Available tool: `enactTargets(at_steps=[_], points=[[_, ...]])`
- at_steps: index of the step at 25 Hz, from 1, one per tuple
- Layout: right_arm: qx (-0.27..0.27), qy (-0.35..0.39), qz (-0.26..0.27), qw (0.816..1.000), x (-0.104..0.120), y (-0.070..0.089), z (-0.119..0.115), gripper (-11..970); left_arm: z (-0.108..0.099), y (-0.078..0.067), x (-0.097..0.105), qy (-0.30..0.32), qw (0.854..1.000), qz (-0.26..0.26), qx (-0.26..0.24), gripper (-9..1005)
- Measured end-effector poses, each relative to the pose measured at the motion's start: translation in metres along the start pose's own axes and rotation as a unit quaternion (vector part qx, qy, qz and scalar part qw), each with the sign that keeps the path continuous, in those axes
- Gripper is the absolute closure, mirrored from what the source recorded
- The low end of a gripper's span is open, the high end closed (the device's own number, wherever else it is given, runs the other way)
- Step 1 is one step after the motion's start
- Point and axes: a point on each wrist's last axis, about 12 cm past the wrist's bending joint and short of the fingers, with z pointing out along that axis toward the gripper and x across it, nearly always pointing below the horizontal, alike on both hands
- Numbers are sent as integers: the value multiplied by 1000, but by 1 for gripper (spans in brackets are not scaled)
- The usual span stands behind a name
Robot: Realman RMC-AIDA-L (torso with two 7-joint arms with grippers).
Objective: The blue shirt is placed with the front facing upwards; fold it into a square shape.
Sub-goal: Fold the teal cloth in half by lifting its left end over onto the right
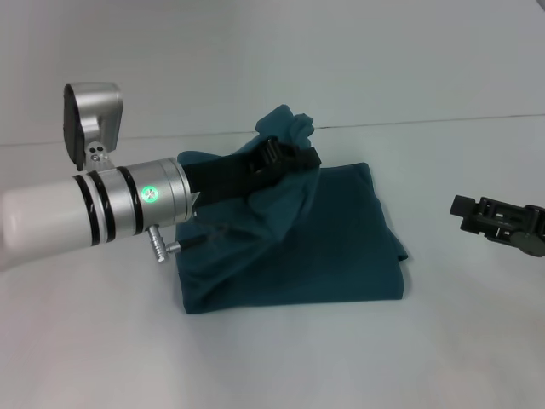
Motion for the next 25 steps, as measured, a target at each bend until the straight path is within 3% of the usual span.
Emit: enactTargets(at_steps=[9,14,20,25], points=[[-2,1,0,1000,0,0,1,185,21,-8,0,11,1000,0,-8,942],[0,-2,2,1000,1,-1,-1,185,20,-7,-1,0,1000,-13,-1,727],[0,0,0,1000,0,0,0,185,22,-10,-2,-2,1000,-14,6,599],[0,-1,0,1000,0,0,1,185,29,-7,1,20,999,15,-34,492]])
